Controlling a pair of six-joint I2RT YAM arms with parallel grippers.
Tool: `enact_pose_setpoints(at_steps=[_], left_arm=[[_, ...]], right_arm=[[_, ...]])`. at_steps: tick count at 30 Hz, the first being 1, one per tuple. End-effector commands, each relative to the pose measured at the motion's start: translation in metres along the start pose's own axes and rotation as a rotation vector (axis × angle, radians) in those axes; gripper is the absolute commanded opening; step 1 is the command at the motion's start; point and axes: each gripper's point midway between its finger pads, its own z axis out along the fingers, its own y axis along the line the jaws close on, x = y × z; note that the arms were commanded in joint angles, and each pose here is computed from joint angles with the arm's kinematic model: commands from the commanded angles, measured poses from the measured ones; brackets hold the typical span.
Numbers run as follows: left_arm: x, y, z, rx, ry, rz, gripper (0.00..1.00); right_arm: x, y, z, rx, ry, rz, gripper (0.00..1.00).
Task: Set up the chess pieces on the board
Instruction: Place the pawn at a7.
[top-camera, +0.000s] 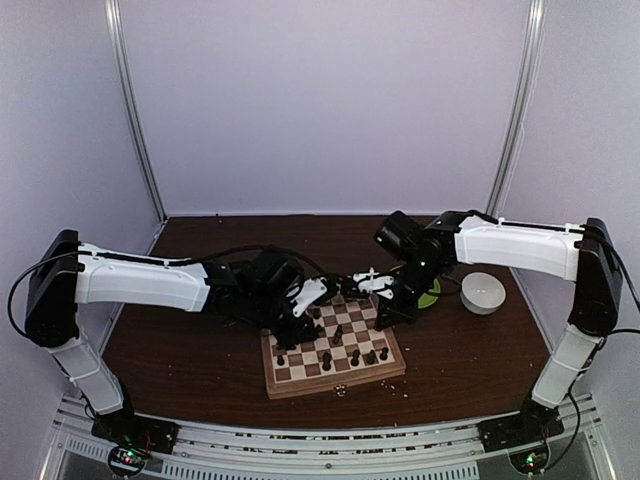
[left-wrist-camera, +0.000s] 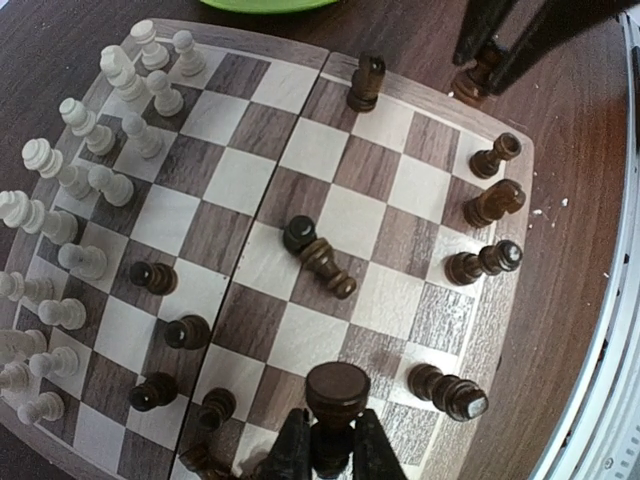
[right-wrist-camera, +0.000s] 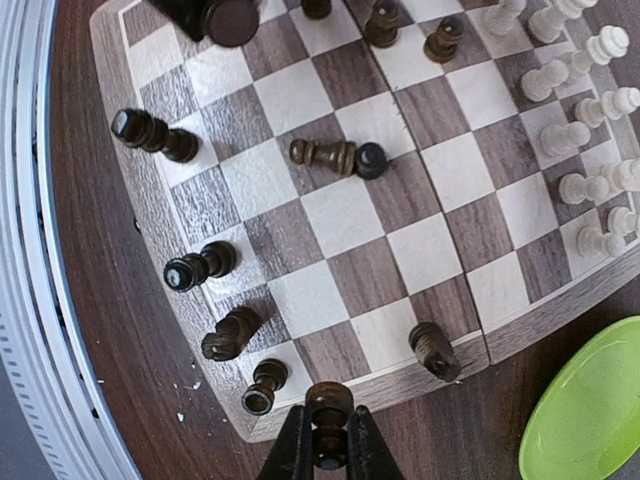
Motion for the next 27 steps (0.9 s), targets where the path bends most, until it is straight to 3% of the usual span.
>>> enact_pose_setpoints(at_steps=[1,22,27], left_arm=[[-0.006,0.005,-0.009,-0.025,-0.033,-0.016,0.0],[-0.003,0.009,-0.01,-0.033,-0.037,-0.025,0.0],[-0.002,0.009,-0.009,-0.033,-0.036,-0.027,0.0]], right_arm=[[0.018,0.007,0.016,0.035,0.101,-0.079,0.07],[0.022,0.005,0.048,0.034,0.164,-0.097,0.09],[0.022,0.003,0.052,0.04,0.167,-0.096,0.14]])
